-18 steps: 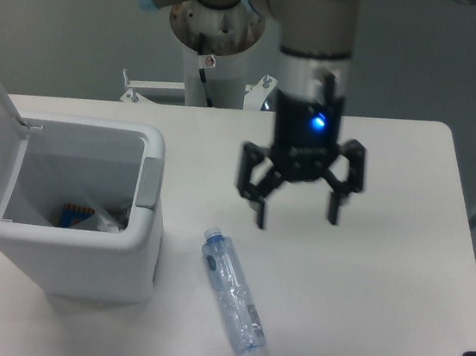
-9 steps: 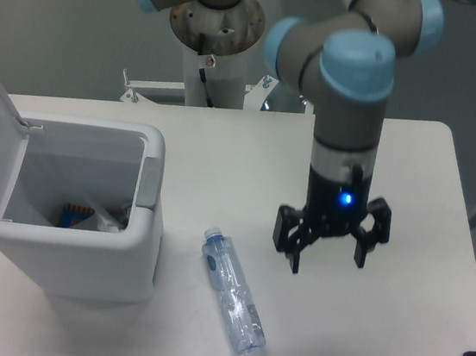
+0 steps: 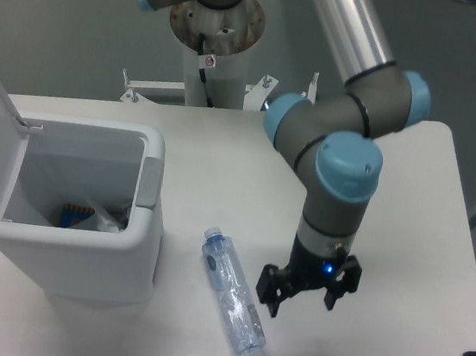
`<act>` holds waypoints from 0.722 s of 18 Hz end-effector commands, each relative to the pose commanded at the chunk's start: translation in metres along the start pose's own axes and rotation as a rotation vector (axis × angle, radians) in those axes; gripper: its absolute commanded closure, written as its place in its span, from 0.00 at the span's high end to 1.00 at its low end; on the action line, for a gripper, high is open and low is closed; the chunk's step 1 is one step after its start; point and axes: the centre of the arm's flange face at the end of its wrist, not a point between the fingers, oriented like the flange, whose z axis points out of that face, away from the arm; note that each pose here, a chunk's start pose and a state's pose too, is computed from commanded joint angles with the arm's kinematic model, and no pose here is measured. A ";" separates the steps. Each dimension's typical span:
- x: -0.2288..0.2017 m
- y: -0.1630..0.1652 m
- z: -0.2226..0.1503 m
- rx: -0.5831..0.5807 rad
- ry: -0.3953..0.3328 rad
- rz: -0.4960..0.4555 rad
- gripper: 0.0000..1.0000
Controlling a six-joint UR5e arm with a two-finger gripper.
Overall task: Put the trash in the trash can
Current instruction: 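Move the open gripper over to the clear plastic water bottle, then lower the gripper around the bottle's cap end and close it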
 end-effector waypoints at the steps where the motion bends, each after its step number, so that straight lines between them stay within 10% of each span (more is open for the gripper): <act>1: 0.005 0.003 0.010 -0.017 0.000 0.005 1.00; 13: 0.035 0.014 0.059 -0.072 -0.027 0.018 1.00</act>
